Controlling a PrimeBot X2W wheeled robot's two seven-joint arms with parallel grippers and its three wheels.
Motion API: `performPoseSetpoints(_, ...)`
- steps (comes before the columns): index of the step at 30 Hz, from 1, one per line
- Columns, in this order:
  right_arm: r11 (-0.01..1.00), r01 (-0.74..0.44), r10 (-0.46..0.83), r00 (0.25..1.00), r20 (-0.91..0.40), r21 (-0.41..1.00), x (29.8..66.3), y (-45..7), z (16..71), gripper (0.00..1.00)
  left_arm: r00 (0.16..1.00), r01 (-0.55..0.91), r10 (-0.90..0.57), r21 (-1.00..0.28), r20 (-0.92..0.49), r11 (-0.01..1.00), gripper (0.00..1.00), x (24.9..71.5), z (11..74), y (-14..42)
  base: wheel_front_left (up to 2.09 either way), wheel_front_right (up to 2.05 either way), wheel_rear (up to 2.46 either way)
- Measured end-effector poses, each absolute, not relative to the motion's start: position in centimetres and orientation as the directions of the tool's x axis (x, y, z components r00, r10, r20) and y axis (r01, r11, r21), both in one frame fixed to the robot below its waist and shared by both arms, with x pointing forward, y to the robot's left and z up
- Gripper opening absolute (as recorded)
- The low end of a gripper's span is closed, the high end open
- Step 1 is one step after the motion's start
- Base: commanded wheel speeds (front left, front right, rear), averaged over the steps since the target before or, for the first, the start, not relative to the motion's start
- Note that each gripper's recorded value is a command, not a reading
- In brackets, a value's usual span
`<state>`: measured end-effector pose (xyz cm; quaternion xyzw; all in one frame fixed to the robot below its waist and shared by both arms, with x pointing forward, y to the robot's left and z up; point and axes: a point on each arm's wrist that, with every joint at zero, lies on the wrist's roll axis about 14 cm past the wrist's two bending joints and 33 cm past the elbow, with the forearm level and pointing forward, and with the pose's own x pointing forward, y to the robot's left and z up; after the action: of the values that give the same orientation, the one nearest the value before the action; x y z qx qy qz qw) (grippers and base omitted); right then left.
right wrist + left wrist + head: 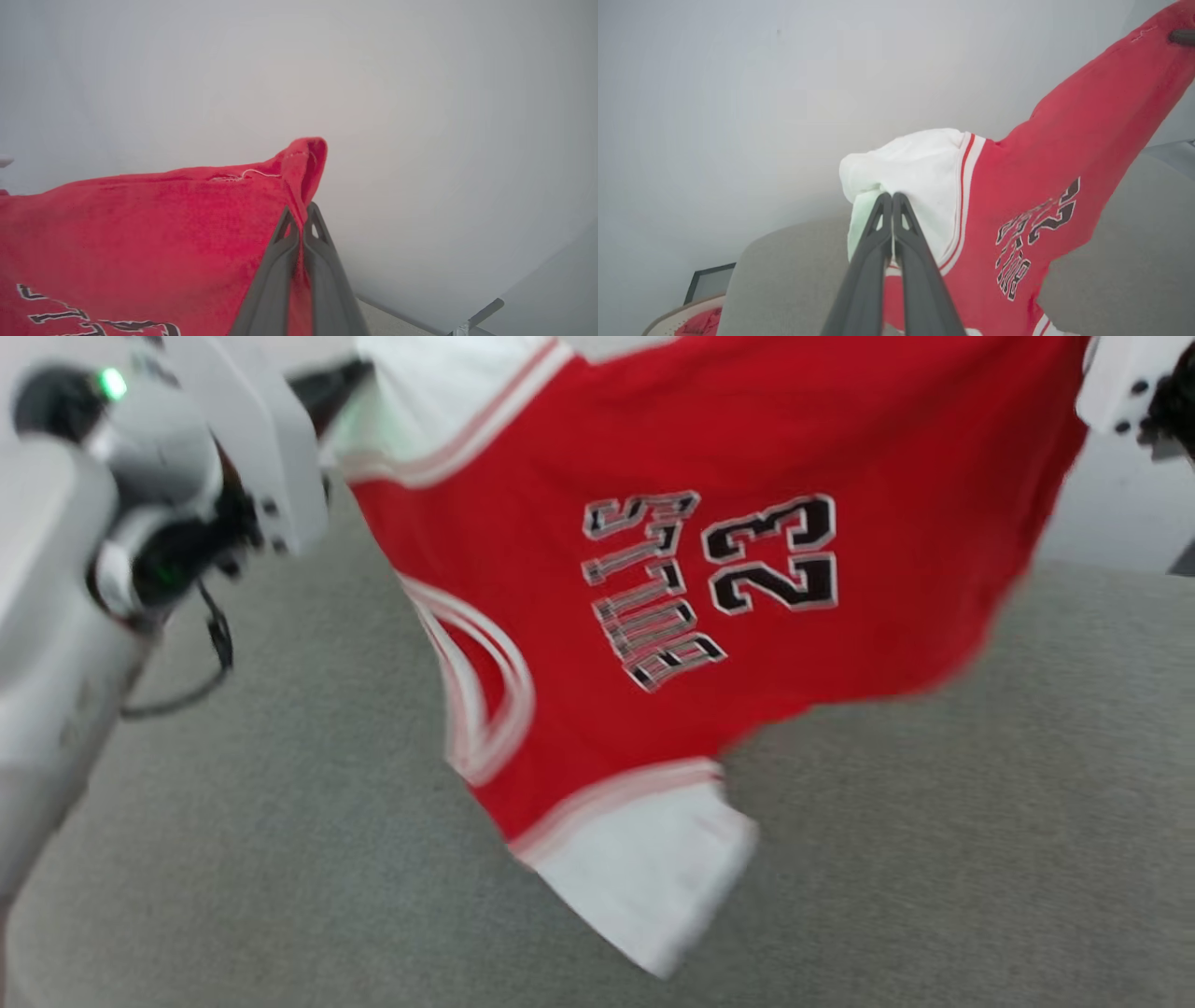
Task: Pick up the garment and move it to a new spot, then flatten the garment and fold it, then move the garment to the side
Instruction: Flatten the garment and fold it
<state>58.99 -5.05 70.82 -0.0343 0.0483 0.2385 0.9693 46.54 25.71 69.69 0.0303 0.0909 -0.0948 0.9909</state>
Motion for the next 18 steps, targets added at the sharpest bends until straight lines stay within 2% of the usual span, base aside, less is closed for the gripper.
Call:
performPoseSetpoints(9,0.917,-0.389,0.398,0.91,0.114,-0.089,57.3,-7.8,78.0,0.0,0.986,0.16,-0.164,0.115,0.034,0.98,0.0,49.5,79.2,24.9,0.0,0.0,0.0)
performPoseSetpoints(18,0.931,-0.355,0.366,0.909,0.198,-0.089,58.6,-9.0,80.3,0.0,0.973,0.117,-0.142,0.142,0.183,0.983,0.0,52.7,84.2,24.5,0.0,0.0,0.0)
